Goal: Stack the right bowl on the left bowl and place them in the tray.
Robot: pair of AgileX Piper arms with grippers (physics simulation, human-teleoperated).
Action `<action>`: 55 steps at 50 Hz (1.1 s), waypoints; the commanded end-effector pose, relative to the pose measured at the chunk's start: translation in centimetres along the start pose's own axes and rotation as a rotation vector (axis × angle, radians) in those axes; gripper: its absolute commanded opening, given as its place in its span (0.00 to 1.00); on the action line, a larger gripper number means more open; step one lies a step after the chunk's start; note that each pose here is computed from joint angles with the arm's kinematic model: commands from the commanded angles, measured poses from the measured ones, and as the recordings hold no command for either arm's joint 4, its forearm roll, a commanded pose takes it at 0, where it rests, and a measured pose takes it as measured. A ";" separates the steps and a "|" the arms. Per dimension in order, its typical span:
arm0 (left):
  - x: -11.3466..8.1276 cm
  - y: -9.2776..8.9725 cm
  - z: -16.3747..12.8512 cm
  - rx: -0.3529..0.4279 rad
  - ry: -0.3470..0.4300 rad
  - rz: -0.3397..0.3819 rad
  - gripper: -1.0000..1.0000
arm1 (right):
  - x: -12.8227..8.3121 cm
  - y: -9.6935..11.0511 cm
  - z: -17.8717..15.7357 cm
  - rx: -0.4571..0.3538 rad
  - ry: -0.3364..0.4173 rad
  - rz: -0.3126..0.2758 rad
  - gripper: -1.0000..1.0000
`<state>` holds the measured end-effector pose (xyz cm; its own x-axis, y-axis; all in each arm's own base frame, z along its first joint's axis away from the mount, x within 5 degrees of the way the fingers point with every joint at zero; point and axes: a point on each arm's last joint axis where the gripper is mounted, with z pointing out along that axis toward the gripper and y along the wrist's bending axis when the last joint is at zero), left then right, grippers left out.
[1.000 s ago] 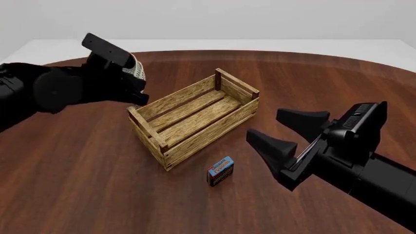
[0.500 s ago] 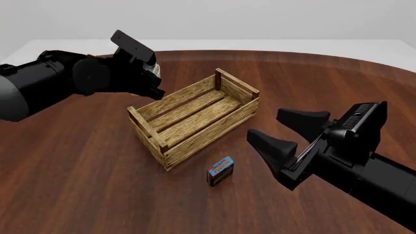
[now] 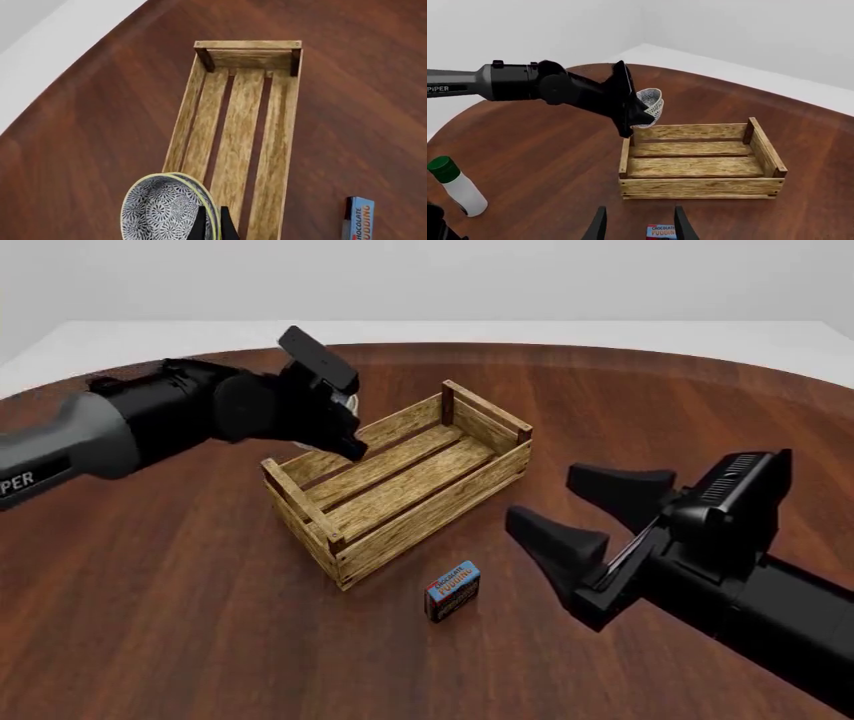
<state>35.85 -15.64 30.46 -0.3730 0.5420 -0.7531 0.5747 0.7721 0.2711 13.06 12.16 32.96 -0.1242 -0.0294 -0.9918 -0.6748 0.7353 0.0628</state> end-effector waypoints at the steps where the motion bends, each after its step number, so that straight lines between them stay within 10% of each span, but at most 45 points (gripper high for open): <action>1: 2.8 -0.3 5.1 0.011 0.092 0.054 0.00 | 0.3 0.1 0.8 -0.007 0.014 0.007 1.00; 55: 7.0 -1.2 16.1 0.070 0.230 0.110 0.00 | 0.9 -0.1 2.2 0.004 0.050 0.018 1.00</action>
<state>42.74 -18.96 21.43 -0.4207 0.6333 -0.6496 0.6415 0.7140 0.2806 14.23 13.18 32.12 -0.1612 -0.0462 -0.9858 -0.6691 0.7394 0.0747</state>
